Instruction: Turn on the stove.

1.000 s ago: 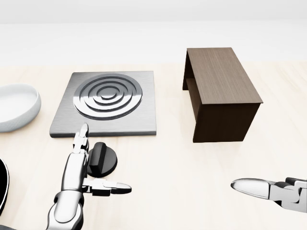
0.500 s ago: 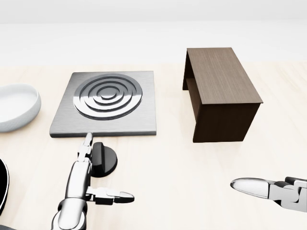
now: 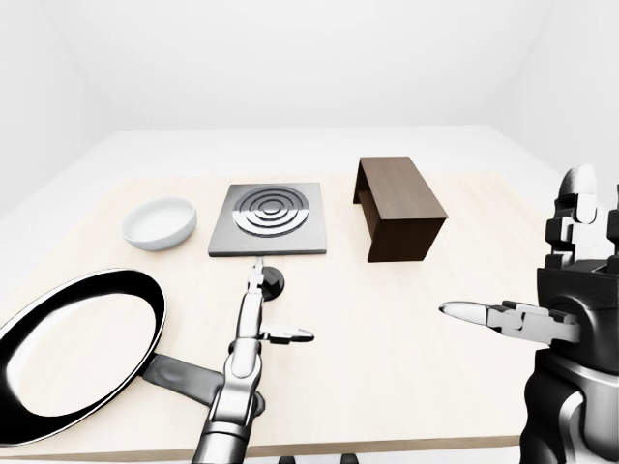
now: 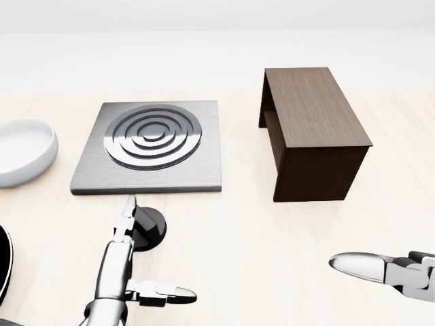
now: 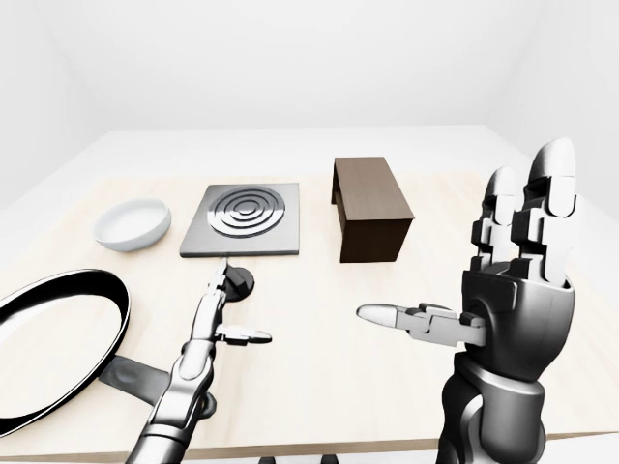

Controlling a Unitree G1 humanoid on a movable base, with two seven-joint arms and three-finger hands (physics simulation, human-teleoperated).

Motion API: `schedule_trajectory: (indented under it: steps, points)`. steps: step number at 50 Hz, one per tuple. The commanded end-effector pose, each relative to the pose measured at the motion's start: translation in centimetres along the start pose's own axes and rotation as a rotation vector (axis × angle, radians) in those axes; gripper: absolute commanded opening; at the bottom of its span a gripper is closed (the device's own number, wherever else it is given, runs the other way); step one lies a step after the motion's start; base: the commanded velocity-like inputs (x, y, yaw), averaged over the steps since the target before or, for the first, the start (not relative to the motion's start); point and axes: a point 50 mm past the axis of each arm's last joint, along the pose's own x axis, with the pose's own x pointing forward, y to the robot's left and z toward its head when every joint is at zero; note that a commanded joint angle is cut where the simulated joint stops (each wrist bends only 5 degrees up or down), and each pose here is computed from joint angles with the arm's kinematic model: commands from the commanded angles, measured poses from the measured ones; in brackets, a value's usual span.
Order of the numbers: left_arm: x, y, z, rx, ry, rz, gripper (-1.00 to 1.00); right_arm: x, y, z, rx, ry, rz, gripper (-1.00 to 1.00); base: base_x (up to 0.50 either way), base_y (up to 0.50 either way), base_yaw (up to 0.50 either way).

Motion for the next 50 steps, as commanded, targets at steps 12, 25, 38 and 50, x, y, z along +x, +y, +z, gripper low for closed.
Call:
schedule_trajectory:
  steps: [12,25,38,50]
  points:
    - [-0.8,-2.5,2.6,-0.024,-0.104,-0.113,1.00,-0.1,0.4,-1.0,0.025,0.043,0.017,1.00,0.00,0.00,0.00]
    - [-0.5,-3.2,3.0,-0.026,-0.110,-0.138,1.00,-0.1,0.5,-1.0,0.026,0.044,0.018,1.00,0.00,0.00,0.00]
    - [3.0,-1.9,3.1,-0.117,-0.065,-0.049,1.00,0.0,0.5,-0.4,0.027,0.018,0.017,1.00,0.00,0.00,0.00]
    - [5.4,0.5,0.4,-0.166,0.125,0.109,1.00,0.0,0.5,-0.2,0.027,0.006,0.018,1.00,0.00,0.00,0.00]
